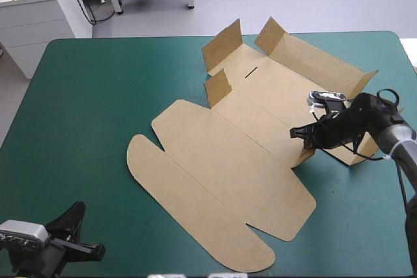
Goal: Fold the box
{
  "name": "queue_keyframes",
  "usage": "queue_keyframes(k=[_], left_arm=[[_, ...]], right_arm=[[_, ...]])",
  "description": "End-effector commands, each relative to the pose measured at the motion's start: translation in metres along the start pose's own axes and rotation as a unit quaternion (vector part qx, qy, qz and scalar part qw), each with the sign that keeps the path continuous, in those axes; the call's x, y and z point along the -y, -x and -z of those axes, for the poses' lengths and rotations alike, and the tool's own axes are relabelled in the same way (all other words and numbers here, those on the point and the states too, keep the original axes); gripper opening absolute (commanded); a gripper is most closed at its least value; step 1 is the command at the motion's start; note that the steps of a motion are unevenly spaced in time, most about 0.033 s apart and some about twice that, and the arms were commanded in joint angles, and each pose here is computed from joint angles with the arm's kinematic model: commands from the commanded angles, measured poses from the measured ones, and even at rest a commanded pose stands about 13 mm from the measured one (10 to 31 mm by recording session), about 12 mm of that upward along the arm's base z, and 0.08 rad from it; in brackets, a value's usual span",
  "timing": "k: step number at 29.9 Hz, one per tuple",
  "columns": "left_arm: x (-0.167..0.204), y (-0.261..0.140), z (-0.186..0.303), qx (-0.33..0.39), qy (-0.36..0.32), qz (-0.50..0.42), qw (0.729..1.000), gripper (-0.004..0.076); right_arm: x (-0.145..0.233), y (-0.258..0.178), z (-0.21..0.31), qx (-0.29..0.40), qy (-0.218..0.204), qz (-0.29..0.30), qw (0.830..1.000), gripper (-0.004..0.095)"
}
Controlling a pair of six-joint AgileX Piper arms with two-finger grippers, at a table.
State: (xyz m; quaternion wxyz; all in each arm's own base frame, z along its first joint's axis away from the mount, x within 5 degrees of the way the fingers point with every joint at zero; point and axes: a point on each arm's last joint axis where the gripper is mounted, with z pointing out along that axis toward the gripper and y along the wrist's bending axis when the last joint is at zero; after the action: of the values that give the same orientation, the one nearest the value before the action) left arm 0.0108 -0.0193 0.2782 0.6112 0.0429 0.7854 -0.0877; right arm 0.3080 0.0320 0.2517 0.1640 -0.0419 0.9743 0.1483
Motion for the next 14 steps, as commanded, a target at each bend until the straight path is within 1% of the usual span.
queue_keyframes(k=[1,5,7,9,10,11,13,14], left_arm=[[0.001,0.013,0.005,0.051,-0.003,0.006,0.999,-0.0008],[0.001,0.013,0.005,0.051,-0.003,0.006,0.999,-0.0008],[0.001,0.013,0.005,0.051,-0.003,0.006,0.999,-0.0008],[0.001,0.013,0.005,0.051,-0.003,0.006,0.999,-0.0008],[0.001,0.013,0.005,0.051,-0.003,0.006,0.999,-0.0008],[0.001,0.013,0.005,0.051,-0.003,0.006,0.999,-0.0008],[0.001,0.013,0.005,0.051,-0.003,0.006,0.999,-0.0008],[0.001,0.013,0.005,0.051,-0.003,0.006,0.999,-0.0008]], right_arm=[[-0.006,0.028,0.01,0.003,0.022,0.069,0.997,0.0001],[-0.01,0.054,0.008,-0.048,0.04,0.13,0.99,0.0001],[-0.016,0.063,0.011,-0.07,0.036,0.17,0.982,0.0001],[-0.027,0.076,0.017,-0.056,0.018,0.212,0.976,0.0001],[-0.035,0.081,0.02,-0.046,0.013,0.241,0.969,0.0001],[-0.046,0.085,0.022,-0.04,0.006,0.281,0.959,0.0],[-0.063,0.09,0.027,-0.028,-0.005,0.337,0.941,0.0],[-0.077,0.092,0.028,-0.023,-0.009,0.373,0.928,0.0]])
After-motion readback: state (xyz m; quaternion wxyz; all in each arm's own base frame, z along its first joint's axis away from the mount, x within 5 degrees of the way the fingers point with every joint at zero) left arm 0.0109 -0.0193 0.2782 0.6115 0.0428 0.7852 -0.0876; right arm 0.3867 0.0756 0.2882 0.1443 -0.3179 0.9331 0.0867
